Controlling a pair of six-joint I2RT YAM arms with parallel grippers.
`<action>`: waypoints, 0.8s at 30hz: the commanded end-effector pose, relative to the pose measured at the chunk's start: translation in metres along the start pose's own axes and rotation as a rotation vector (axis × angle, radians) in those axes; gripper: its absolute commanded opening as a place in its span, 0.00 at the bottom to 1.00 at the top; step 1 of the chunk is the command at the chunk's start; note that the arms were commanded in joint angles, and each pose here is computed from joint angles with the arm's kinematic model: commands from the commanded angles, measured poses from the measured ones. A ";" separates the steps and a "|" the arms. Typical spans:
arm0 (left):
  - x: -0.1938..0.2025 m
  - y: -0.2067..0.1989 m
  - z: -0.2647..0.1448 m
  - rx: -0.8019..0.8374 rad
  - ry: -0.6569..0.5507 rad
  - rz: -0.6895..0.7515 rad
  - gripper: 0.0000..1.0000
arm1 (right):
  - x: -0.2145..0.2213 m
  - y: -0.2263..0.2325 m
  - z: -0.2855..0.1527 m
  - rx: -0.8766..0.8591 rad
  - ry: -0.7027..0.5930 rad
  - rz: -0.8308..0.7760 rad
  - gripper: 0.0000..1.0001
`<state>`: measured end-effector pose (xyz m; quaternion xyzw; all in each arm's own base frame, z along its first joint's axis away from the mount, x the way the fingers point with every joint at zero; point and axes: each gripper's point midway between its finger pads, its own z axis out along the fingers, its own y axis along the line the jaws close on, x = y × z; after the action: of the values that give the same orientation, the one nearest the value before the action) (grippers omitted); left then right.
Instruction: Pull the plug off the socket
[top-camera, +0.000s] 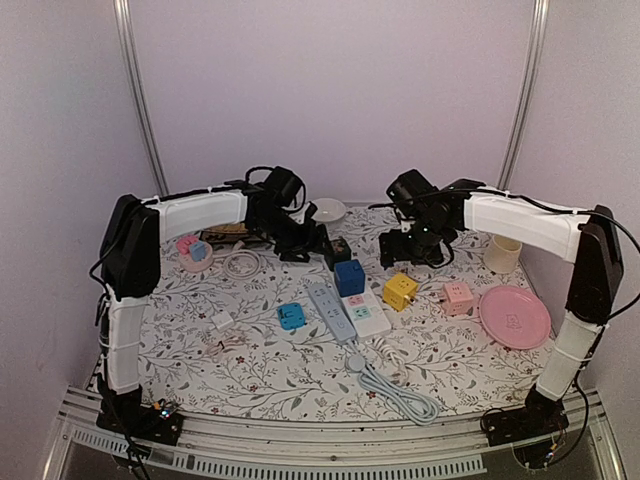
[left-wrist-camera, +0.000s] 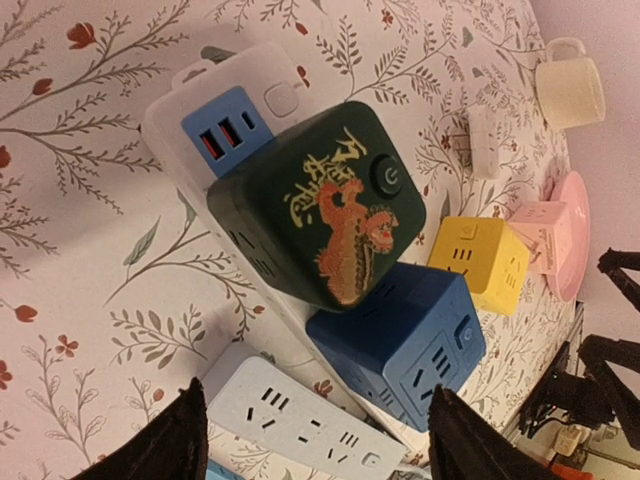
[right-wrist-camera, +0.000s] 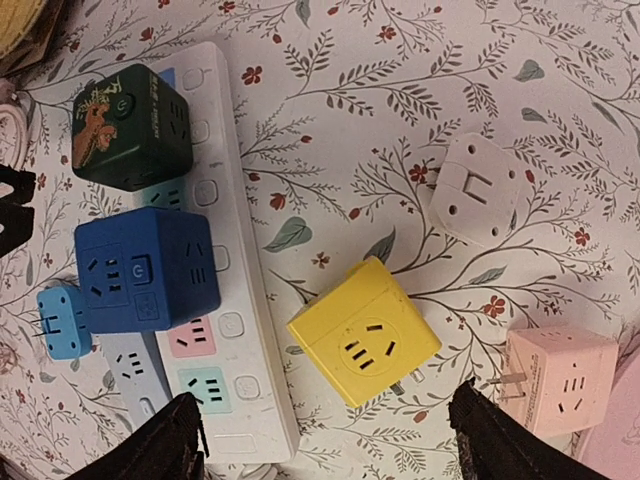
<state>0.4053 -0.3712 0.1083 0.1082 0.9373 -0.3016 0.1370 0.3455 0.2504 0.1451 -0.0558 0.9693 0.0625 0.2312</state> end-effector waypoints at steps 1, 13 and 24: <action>-0.015 -0.003 -0.021 0.005 -0.048 -0.010 0.76 | -0.018 0.038 0.012 -0.040 -0.018 -0.076 0.87; -0.018 0.021 -0.031 -0.006 -0.072 -0.093 0.76 | -0.029 0.109 0.056 -0.091 -0.004 -0.179 0.91; -0.018 0.027 -0.033 0.002 -0.079 -0.115 0.76 | -0.014 0.118 0.085 -0.057 0.037 -0.212 0.78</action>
<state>0.4189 -0.3367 0.1062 0.0474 0.9428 -0.3000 0.1378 0.3771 0.3760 0.0940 -0.1625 0.9594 0.0746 0.2182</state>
